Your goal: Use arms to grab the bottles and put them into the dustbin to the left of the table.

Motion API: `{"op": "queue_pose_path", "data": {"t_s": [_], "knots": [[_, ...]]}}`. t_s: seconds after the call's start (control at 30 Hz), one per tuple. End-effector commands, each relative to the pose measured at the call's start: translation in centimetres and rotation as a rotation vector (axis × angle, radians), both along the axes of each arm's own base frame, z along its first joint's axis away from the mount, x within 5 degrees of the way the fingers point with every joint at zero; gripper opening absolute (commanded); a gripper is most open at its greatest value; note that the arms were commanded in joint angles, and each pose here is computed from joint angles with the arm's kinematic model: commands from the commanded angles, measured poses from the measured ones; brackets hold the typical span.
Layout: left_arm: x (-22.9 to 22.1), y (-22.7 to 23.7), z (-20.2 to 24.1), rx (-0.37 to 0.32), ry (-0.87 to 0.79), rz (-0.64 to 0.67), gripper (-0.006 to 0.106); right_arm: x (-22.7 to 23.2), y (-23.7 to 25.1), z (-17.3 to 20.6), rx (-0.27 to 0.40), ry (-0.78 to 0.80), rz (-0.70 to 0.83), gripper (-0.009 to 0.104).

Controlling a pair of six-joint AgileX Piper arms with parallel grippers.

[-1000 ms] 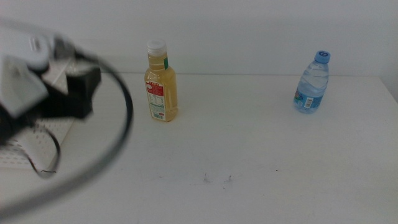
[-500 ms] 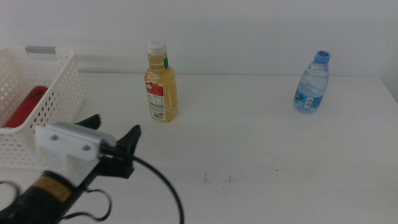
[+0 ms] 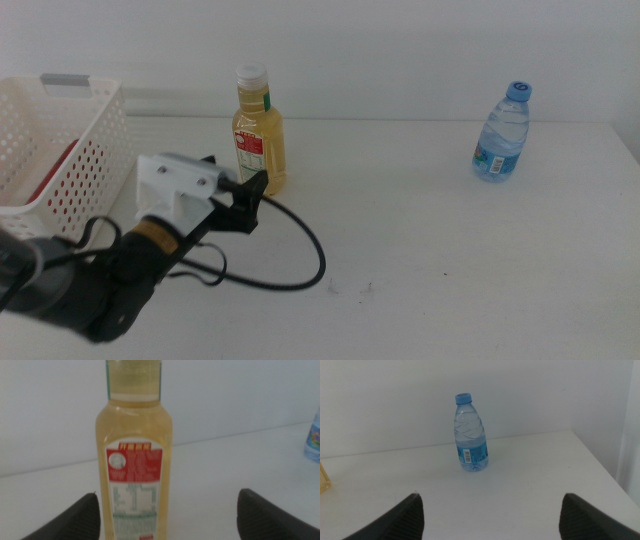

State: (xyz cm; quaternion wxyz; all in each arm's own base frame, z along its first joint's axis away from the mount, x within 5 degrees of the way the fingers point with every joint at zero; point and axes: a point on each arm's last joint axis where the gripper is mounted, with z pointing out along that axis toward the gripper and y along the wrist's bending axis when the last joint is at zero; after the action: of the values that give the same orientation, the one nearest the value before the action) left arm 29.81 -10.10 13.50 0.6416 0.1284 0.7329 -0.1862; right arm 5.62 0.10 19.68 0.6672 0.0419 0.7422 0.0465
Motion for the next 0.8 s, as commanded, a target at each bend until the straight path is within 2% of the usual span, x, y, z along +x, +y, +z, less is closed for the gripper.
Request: {"op": "queue_pose_path", "data": {"t_s": [0.0,0.23,0.77], "knots": [[1.7,-0.3,-0.1,0.000,0.003,-0.006,0.094,0.0,0.0,-0.1,-0.008,-0.007,-0.007,0.092],[6.1,-0.9,-1.8,0.005,0.003,0.017,0.094,0.0,0.0,-0.1,-0.008,-0.007,-0.007,0.092],[11.7,-2.5,-5.8,0.012,-0.033,-0.020,0.094,0.0,0.0,-0.1,-0.008,-0.007,-0.007,0.093]]}}
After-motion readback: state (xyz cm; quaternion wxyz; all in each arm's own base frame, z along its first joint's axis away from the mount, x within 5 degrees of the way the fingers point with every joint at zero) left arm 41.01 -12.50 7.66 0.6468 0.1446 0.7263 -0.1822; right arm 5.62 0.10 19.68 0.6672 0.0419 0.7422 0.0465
